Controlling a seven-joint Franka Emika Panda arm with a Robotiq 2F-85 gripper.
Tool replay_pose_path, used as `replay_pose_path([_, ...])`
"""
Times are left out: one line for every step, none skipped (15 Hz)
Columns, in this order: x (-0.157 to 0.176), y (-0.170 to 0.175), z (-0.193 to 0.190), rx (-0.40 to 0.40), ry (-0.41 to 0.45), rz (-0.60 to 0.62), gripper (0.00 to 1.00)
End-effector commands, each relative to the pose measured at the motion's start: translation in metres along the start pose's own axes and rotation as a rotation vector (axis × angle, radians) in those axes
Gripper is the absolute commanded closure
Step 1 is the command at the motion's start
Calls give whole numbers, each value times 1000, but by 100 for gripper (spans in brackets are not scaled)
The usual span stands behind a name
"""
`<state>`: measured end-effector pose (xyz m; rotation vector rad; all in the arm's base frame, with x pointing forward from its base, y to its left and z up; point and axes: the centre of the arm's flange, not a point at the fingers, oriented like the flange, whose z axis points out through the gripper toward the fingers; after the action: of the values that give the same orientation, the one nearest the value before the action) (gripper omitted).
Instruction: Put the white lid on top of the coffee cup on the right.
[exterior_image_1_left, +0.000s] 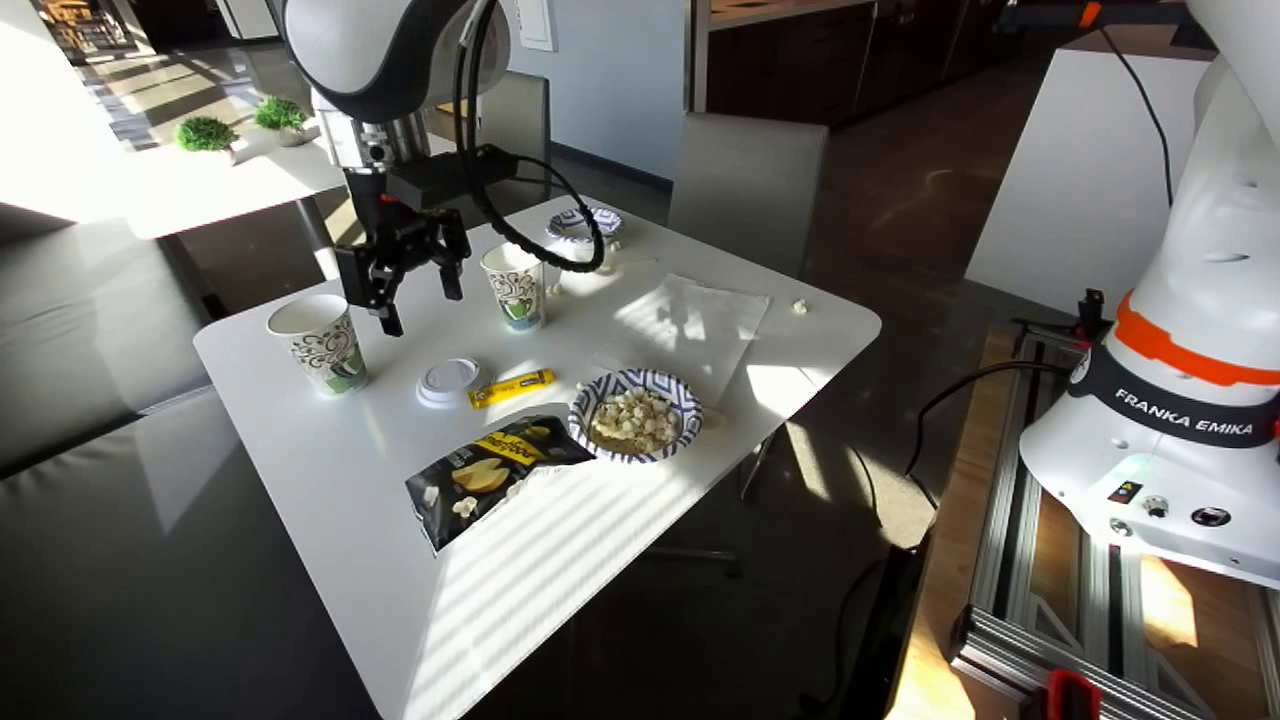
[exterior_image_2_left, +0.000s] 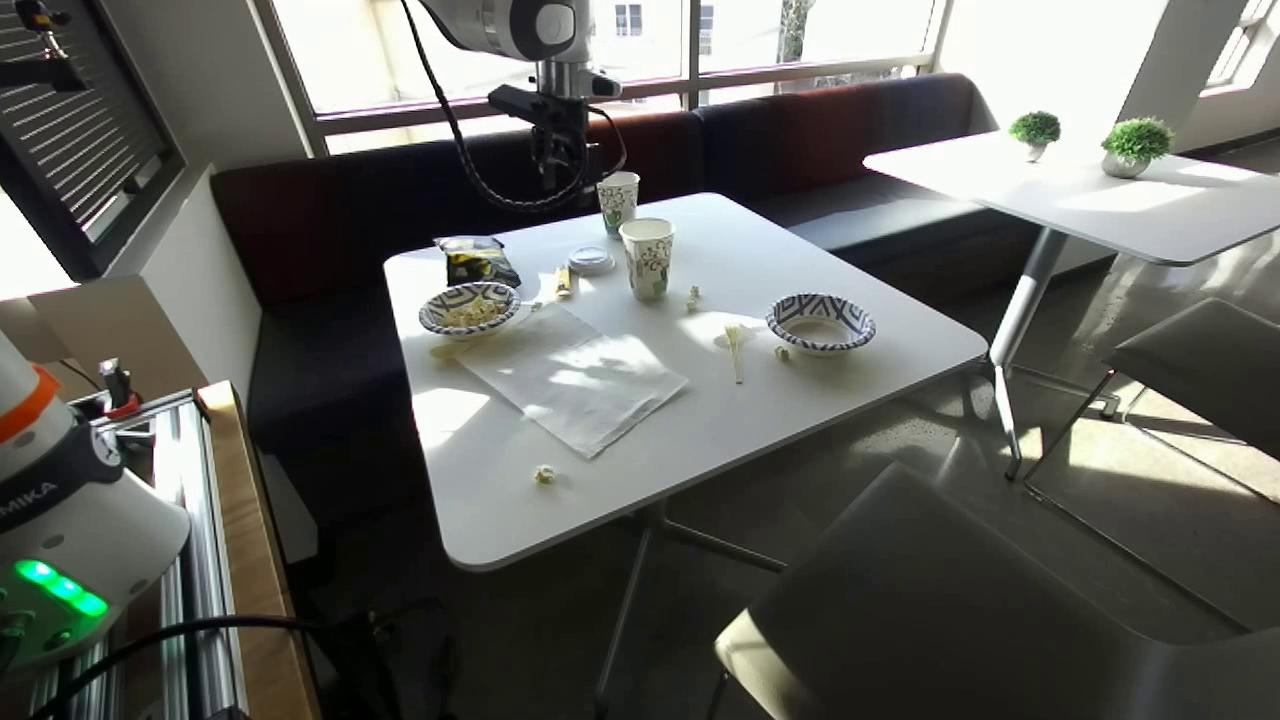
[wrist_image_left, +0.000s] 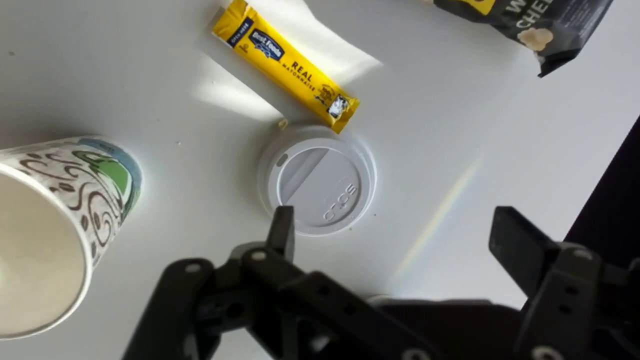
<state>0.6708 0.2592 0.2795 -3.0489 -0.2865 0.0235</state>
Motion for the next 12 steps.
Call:
replay_pose_path([10,-5,25,-86,-14,100,0])
replay_pose_path([8,-2,31,-96,-16,122,0])
replay_pose_path([8,-1,37,-103,-17,137,0])
replay_pose_path([8,1,44,-108,4,141,0])
replay_pose_path([8,2,50,-125,31,149,0])
replay_pose_path([10,2,55,-123,47,142,0])
replay_pose_path([13,3,61,-144,68,115,0])
replay_pose_path([15,4,64,-176,85,69,0])
replay_pose_path([9,7,51,-128,51,100,0])
replay_pose_path([9,7,56,-144,60,88,0])
replay_pose_path([10,7,59,-152,63,81,0])
replay_pose_path([10,6,61,-156,65,77,0])
